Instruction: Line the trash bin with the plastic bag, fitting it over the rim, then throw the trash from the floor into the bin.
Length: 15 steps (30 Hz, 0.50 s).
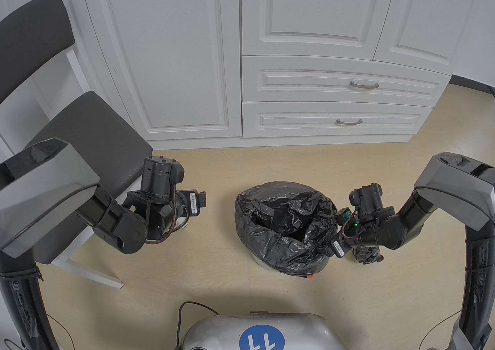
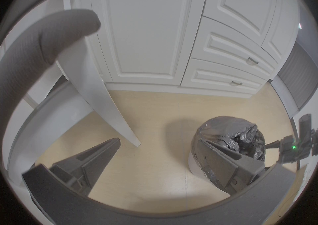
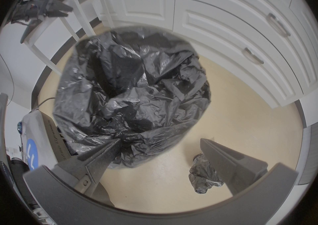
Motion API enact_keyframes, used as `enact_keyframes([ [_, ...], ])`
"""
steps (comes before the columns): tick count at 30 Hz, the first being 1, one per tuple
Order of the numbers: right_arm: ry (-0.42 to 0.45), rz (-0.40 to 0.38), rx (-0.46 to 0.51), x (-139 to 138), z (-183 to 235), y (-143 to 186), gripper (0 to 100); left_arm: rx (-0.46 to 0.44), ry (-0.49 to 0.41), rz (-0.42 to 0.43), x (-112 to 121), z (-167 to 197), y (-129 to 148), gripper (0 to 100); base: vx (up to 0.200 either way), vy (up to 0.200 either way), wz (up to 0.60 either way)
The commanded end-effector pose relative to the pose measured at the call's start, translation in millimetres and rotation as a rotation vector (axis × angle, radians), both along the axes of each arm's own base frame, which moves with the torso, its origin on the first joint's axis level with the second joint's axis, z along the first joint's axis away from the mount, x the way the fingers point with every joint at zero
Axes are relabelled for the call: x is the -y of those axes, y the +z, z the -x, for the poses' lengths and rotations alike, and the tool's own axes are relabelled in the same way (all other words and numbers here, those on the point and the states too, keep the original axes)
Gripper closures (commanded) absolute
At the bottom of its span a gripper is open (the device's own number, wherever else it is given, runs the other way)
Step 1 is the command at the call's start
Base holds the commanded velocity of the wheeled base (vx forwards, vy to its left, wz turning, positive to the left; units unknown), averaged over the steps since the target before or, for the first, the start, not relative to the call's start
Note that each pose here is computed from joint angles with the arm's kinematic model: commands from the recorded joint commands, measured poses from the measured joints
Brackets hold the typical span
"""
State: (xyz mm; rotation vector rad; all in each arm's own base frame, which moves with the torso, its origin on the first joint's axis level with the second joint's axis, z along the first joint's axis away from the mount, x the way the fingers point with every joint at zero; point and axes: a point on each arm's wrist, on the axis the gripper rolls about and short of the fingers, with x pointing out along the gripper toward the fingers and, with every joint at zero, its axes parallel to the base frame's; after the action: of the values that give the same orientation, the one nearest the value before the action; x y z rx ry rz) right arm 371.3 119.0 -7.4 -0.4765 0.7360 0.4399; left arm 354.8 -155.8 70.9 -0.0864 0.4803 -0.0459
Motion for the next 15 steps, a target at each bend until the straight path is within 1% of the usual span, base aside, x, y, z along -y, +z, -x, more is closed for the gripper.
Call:
enact_keyframes([
  [1,-0.018,0.015,-0.04,5,-5,-21,0,0.011,0.001,0.006,-3,5,5,0,0.0,0.0,0.0],
  [6,-0.057,-0.007,-0.008,11,-19,-18,0,0.011,0.002,0.007,-3,6,2,0,0.0,0.0,0.0],
  [10,-0.132,-0.076,0.017,13,-35,-17,0,0.017,0.002,0.01,-4,7,-2,0,0.0,0.0,0.0],
  [12,-0.148,-0.098,0.028,12,-38,-16,0,0.018,0.002,0.011,-4,7,-3,0,0.0,0.0,0.0],
  [13,-0.168,-0.133,0.058,11,-44,-11,0,0.017,0.002,0.01,-3,6,-5,0,0.0,0.0,0.0],
  [14,-0.176,-0.149,0.071,10,-46,-9,0,0.015,0.002,0.009,-3,6,-6,0,0.0,0.0,0.0],
  [15,-0.198,-0.187,0.101,8,-52,-7,0,0.015,0.0,0.009,-3,7,-6,0,0.0,0.0,0.0],
])
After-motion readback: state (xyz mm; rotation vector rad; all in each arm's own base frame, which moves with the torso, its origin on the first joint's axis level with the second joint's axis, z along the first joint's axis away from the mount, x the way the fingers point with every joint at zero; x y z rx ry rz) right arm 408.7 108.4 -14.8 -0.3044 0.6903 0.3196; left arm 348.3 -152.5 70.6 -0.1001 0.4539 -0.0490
